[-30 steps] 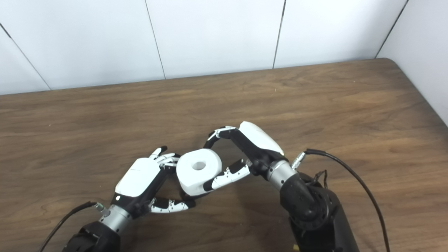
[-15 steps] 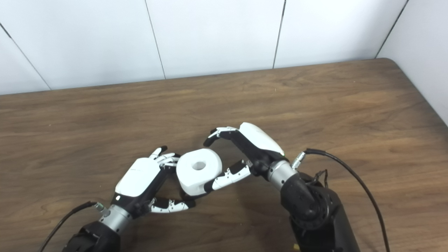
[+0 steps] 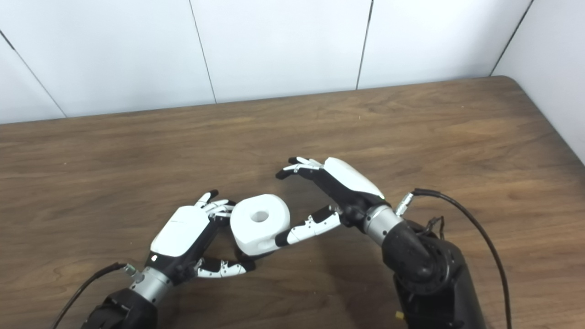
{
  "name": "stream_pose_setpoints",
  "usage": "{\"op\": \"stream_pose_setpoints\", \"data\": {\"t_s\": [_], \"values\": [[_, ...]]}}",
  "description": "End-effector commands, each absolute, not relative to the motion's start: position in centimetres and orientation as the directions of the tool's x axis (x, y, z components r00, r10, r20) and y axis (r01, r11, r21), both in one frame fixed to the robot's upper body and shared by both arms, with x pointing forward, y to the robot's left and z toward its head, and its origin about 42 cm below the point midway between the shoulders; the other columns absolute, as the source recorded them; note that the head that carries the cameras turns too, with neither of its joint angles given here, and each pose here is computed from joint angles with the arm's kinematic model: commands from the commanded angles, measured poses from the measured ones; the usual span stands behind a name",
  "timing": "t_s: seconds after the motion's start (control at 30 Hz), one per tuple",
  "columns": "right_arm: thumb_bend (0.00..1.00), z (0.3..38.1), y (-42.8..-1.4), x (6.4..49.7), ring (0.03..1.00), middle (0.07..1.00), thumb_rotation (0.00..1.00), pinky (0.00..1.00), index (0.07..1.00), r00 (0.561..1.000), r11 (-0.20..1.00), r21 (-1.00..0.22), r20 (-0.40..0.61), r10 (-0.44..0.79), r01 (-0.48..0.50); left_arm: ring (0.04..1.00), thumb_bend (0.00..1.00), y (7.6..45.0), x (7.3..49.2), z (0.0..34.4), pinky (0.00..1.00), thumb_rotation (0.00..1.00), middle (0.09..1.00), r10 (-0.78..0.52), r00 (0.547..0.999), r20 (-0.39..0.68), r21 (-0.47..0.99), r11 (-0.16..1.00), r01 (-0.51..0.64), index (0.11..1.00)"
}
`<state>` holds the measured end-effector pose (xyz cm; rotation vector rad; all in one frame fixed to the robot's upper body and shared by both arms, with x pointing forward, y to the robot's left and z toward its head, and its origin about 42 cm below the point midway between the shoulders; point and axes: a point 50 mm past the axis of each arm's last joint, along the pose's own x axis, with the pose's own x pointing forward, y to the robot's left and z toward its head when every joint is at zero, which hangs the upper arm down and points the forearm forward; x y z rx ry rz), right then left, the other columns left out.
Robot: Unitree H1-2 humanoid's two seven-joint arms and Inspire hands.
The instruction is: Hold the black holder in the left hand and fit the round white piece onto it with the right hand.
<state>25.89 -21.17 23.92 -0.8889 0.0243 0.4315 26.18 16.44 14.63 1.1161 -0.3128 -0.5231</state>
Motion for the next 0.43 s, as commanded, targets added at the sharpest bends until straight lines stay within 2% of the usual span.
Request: {"op": "stream_pose_setpoints", "data": {"t_s": [0.0,0.1,0.13,0.2,0.27,0.4], "values": [[1.0,25.85,-21.25,25.9,0.985,0.959,0.43,0.97,0.822,0.92,0.548,-0.771,-0.123,0.371,-0.324,0.866,0.52,16.43,26.12,14.7,1.0,0.07,0.773,-0.554,0.83,-0.061,0.918,0.296,0.265,0.493],[1.0,26.01,-21.52,25.89,0.98,0.955,0.44,0.95,0.819,0.922,0.544,-0.776,-0.122,0.367,-0.32,0.866,0.52,16.44,26.16,14.79,1.0,0.08,0.774,-0.557,0.828,-0.06,0.919,0.293,0.263,0.495],[1.0,26.04,-21.59,25.9,0.977,0.953,0.44,0.94,0.816,0.923,0.544,-0.777,-0.122,0.366,-0.318,0.866,0.71,16.45,26.18,14.81,0.99,0.17,0.776,-0.558,0.828,-0.059,0.919,0.293,0.263,0.581],[1.0,26.06,-21.81,25.88,0.974,0.949,0.44,0.93,0.813,0.925,0.546,-0.777,-0.118,0.36,-0.312,0.867,0.82,16.46,26.2,14.86,0.99,0.23,0.782,-0.559,0.827,-0.058,0.92,0.292,0.262,0.635],[1.0,26.03,-21.92,25.94,0.973,0.947,0.44,0.91,0.809,0.927,0.549,-0.777,-0.116,0.356,-0.308,0.866,0.86,16.48,26.26,14.88,0.99,0.26,0.79,-0.558,0.827,-0.059,0.92,0.291,0.263,0.665],[1.0,25.87,-22.16,26.01,0.971,0.943,0.45,0.9,0.805,0.929,0.549,-0.777,-0.12,0.351,-0.308,0.88,0.89,16.55,26.3,15.06,1.0,0.32,0.817,-0.556,0.828,-0.071,0.923,0.278,0.266,0.707]]}}
